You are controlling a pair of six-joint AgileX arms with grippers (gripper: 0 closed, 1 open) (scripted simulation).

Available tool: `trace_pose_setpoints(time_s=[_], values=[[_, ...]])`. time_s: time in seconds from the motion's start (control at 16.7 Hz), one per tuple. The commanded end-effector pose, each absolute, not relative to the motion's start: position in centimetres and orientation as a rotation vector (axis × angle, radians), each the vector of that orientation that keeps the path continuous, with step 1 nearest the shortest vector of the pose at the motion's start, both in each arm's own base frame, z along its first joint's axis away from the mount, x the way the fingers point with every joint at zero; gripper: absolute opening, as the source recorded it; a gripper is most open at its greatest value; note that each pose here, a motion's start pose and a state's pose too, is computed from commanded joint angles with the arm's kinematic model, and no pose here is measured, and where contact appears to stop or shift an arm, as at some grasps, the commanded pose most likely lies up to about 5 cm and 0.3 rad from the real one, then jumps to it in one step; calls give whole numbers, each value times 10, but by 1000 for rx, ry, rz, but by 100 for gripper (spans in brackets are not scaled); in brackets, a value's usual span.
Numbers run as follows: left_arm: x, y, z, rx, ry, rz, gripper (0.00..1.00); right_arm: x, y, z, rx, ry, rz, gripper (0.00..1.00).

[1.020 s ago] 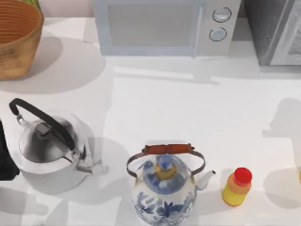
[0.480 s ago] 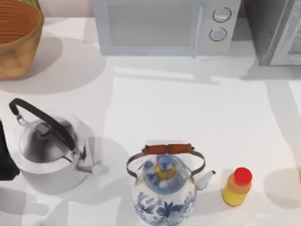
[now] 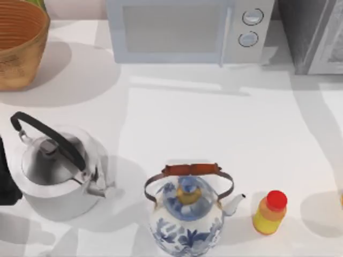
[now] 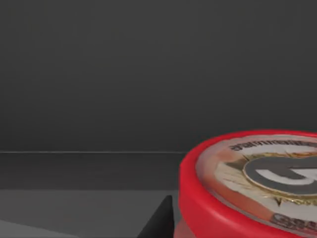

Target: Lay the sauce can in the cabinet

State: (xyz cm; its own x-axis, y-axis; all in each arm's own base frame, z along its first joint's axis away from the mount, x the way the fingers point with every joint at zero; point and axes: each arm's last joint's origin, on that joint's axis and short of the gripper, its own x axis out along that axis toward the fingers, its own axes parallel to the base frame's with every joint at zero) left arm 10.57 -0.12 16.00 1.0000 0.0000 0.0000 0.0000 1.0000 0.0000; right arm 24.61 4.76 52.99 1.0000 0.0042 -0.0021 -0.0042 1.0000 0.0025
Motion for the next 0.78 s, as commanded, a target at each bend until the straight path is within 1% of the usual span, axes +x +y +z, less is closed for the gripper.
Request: trace_pose_setpoints(time_s=[0.42,0.78], values=[[106,-1,160,0,0,0,100,249,47,531,6,-2,0,0],[106,-1,160,0,0,0,100,296,49,533,5,-5,-1,0]])
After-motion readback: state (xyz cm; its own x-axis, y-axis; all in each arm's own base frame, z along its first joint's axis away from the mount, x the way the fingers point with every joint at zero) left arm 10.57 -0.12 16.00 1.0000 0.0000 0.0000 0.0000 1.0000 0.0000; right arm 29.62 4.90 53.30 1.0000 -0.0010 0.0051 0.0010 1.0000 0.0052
